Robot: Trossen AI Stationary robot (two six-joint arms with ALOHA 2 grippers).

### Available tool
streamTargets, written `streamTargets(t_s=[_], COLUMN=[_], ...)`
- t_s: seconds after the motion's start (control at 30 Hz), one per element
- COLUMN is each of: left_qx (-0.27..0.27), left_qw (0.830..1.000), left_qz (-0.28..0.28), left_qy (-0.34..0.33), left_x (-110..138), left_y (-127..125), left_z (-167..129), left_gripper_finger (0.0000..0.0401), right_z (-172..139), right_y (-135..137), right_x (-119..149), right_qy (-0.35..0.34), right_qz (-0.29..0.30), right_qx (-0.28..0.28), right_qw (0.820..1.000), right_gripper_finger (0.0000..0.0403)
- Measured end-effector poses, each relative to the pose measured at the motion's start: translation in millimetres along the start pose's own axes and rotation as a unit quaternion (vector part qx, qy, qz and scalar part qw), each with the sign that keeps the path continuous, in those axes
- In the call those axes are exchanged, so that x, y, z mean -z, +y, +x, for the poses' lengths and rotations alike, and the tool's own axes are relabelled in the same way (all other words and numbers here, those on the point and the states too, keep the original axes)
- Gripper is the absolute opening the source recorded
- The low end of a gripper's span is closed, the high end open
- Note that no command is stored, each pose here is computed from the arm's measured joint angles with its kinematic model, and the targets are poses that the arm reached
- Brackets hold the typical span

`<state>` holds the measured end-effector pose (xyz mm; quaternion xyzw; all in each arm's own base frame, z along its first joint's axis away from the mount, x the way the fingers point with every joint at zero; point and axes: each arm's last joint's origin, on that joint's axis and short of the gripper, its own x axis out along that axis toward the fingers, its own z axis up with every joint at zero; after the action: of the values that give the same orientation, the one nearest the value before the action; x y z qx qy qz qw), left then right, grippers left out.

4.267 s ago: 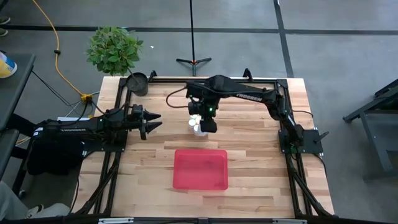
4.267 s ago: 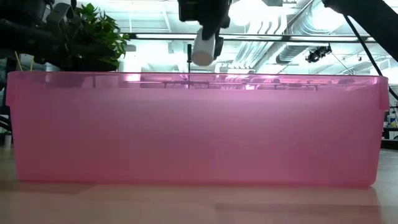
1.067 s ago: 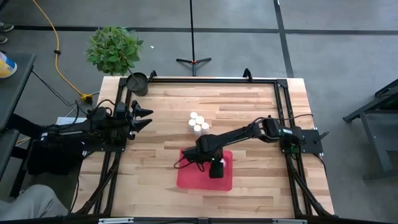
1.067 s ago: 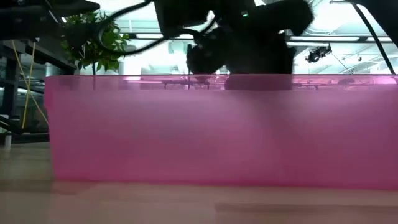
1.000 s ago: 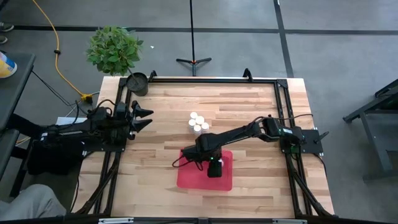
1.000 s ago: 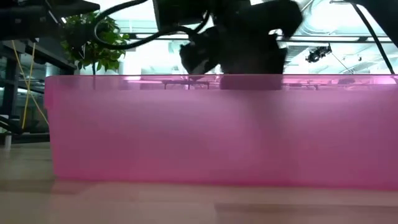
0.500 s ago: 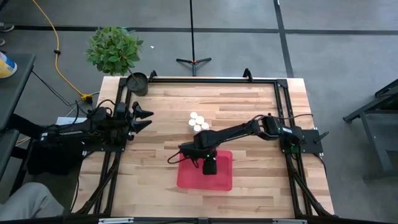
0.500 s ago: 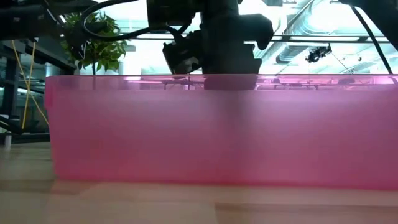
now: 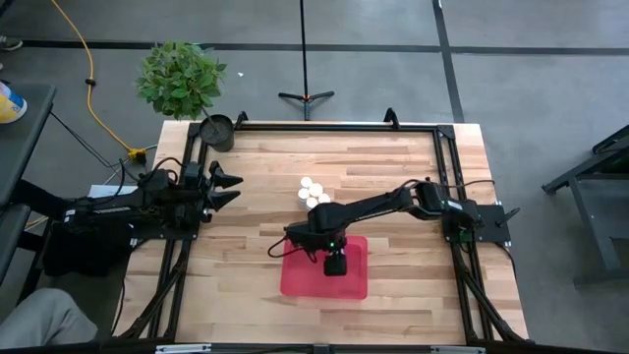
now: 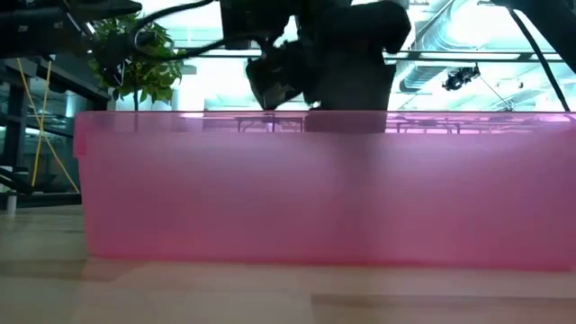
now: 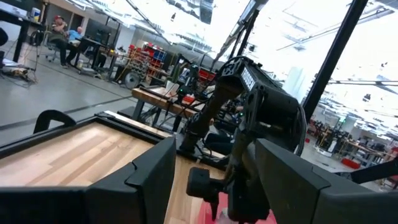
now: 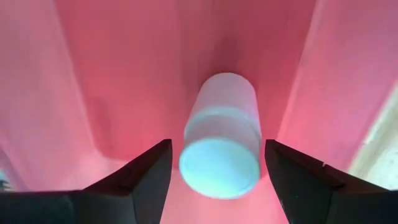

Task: Pick and place pill bottles into a basket
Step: Put the white pill bottle into the bin

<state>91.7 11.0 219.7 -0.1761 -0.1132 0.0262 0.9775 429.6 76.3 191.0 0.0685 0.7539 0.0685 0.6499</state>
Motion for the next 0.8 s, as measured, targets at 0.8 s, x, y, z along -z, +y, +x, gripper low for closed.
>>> streamTargets(t_s=[0.8], left_qx=[-0.011], left_qw=[0.999], left_qz=[0.000], left_qy=[0.032], left_x=[6], left_y=[2], left_z=[0], left_gripper_finger=[0.0253], right_z=[-100], right_y=[-43], right_x=[21], right_qy=[-0.223], right_qz=[0.082], right_qx=[0.133], right_qw=[0.962], right_gripper_finger=[0.0248])
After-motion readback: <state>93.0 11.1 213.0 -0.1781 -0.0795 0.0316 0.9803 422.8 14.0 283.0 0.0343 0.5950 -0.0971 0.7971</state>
